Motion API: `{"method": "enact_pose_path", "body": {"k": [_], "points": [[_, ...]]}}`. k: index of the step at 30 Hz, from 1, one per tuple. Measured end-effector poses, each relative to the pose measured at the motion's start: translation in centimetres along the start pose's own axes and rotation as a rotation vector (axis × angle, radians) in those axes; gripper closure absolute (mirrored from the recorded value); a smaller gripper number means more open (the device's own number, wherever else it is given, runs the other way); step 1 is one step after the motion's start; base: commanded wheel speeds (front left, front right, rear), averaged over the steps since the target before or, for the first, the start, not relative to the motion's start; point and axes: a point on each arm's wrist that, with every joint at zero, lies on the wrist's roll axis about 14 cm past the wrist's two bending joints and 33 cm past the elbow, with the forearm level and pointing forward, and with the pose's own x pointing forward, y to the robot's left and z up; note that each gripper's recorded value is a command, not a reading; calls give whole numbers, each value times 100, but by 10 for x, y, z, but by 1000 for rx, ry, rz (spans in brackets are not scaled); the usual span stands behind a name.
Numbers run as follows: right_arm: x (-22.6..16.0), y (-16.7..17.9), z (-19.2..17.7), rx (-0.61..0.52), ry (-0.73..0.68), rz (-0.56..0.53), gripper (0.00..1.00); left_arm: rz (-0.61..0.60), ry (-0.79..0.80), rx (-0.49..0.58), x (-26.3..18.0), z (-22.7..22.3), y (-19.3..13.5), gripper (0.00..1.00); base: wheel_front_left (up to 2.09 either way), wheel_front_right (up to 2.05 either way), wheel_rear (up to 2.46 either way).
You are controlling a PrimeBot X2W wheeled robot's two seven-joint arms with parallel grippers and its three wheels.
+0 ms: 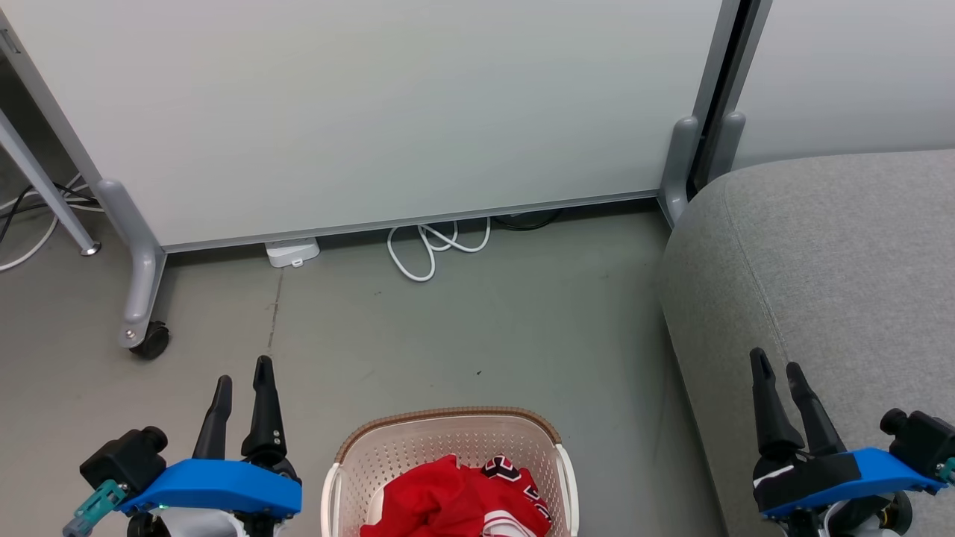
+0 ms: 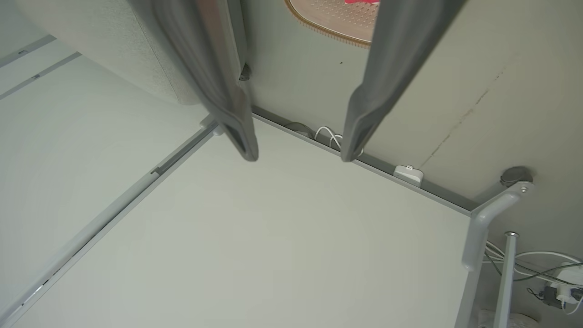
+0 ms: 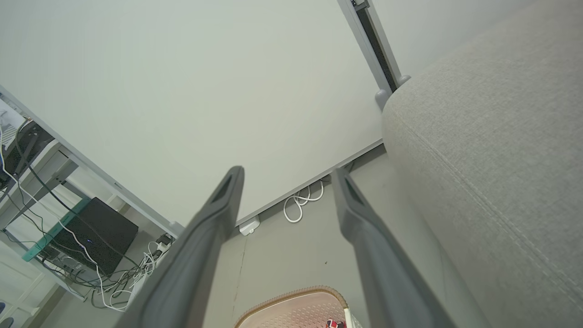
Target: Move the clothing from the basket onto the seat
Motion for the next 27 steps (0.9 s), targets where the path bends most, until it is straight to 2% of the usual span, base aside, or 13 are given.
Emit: {"method": "enact_pose_path", "body": {"k": [27], "points": [[1, 5, -6, -307, -1, 42, 0, -56, -28, 278, -1, -1, -10, 0, 0, 0, 0]]}}
